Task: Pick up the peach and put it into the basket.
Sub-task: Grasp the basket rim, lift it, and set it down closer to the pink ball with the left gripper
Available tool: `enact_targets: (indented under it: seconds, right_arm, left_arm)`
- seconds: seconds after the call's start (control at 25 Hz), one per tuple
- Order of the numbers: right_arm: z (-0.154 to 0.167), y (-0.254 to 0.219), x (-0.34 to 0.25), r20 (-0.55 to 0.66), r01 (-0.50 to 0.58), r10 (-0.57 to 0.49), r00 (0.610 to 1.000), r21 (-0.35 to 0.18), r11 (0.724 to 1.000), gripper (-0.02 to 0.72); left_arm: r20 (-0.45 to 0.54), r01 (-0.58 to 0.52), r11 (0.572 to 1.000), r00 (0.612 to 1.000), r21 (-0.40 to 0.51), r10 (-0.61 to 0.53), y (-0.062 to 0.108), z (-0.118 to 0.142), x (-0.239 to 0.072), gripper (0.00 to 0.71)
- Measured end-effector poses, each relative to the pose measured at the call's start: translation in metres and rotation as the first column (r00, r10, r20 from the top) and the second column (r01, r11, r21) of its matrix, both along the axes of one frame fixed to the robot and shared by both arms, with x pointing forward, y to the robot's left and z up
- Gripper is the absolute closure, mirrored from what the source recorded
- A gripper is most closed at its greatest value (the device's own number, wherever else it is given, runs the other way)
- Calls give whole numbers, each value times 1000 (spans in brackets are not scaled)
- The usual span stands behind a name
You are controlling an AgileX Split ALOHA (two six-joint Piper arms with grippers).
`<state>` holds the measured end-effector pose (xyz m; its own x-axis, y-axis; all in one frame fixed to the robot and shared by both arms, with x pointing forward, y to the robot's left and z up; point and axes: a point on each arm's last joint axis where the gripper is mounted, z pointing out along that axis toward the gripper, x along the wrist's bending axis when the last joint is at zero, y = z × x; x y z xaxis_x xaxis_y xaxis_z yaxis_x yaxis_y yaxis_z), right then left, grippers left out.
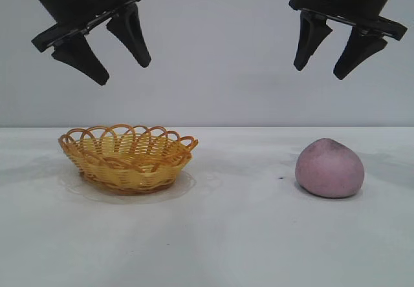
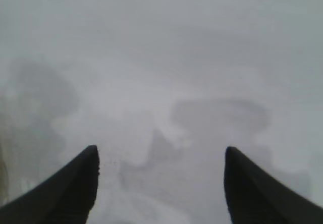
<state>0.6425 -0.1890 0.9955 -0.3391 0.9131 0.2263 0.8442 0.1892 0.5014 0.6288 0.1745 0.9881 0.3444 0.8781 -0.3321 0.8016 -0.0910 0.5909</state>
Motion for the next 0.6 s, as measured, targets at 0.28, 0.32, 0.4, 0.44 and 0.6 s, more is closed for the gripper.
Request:
enact_targets:
  seconds: [0.28,0.32,0.4,0.44,0.6]
  right_arm:
    - [0,0,0,0,0,0,1000,0,1000,260]
    - [0,0,0,0,0,0,1000,0,1000,260]
    - [0,0,0,0,0,0,1000,0,1000,260]
    - [0,0,0,0,0,0,1000,0,1000,260]
    - [0,0,0,0,0,0,1000,0,1000,260]
  left_arm:
    - [1,1,1000,1000,1,-1,0,0,0,230]
    - [1,1,1000,1000,1,-1,0,0,0,230]
    - [-1,3,1000,1000,1,-3,0,0,0,230]
    - [-4,13,1000,1000,4,-13,0,0,-1,230]
    - [-19,91,993,996,69,-90,1,-2,-4,230]
